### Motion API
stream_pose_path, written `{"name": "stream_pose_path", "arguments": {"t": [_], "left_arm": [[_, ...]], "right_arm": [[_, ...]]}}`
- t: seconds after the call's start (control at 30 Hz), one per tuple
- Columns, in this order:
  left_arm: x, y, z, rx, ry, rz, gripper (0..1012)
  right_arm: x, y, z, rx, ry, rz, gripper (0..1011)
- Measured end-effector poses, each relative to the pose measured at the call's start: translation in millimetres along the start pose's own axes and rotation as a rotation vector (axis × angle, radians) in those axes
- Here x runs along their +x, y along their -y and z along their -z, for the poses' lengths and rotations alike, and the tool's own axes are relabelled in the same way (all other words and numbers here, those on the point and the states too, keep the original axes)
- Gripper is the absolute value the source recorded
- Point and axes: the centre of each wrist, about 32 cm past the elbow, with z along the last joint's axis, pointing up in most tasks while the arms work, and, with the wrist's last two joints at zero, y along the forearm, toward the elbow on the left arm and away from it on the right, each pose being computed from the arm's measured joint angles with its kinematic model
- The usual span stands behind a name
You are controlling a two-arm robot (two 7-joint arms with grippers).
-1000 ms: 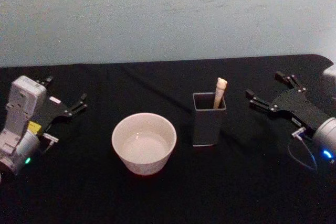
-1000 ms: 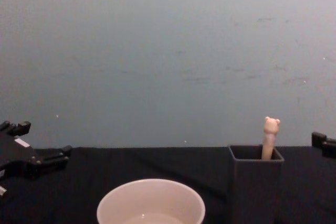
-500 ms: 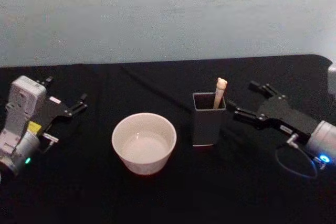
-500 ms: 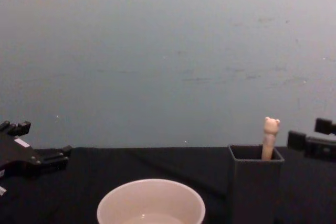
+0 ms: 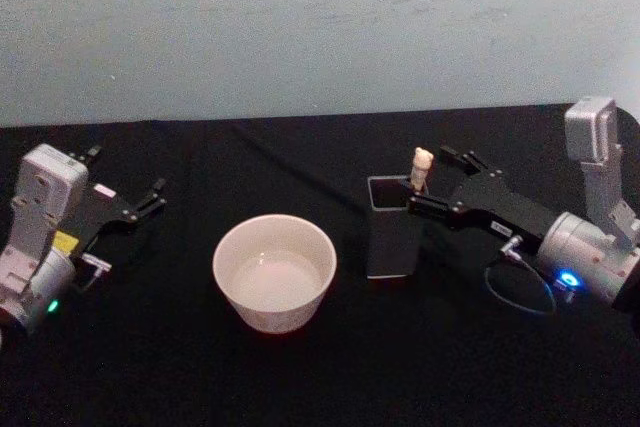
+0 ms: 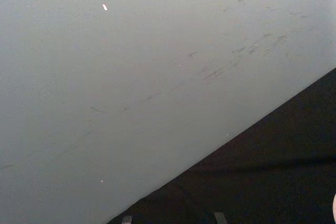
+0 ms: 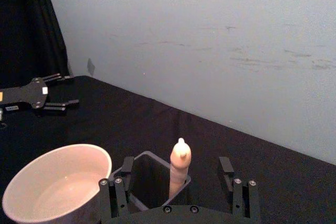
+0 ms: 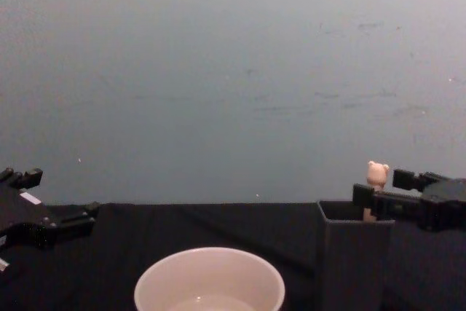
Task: Pick up the stirring spoon with one hand, stir inside the cup, then place it back in its original position.
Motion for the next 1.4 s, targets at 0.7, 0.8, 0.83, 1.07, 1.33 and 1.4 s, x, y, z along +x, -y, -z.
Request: {"name": "stream_pose_path", "arguments": {"t": [0.7, 0.8, 0.83, 1.07, 1.33, 1.4], "left_arm": [[0.0, 0.0, 0.0, 0.000, 0.000, 0.000, 1001], [0.0, 0.0, 0.0, 0.000, 0.000, 0.000, 1001], [0.0, 0.0, 0.0, 0.000, 0.000, 0.000, 1001], [0.0, 0.0, 0.0, 0.000, 0.000, 0.000, 1001], [0.0, 0.0, 0.0, 0.000, 0.000, 0.000, 1002], [0.0, 0.0, 0.0, 0.000, 0.000, 0.000, 1001]], "right_arm": [[3.1, -16.5, 0.3, -0.009, 0.009, -0.015, 1000], [3.1, -16.3, 0.4, -0.008, 0.008, -0.015, 977], [3.1, -16.2, 0.4, -0.008, 0.008, -0.015, 960], [3.2, -15.8, 0.5, -0.007, 0.006, -0.014, 796], [3.3, -15.5, 0.4, -0.006, 0.006, -0.013, 522], [3.3, -15.5, 0.4, -0.006, 0.006, -0.013, 460]]}}
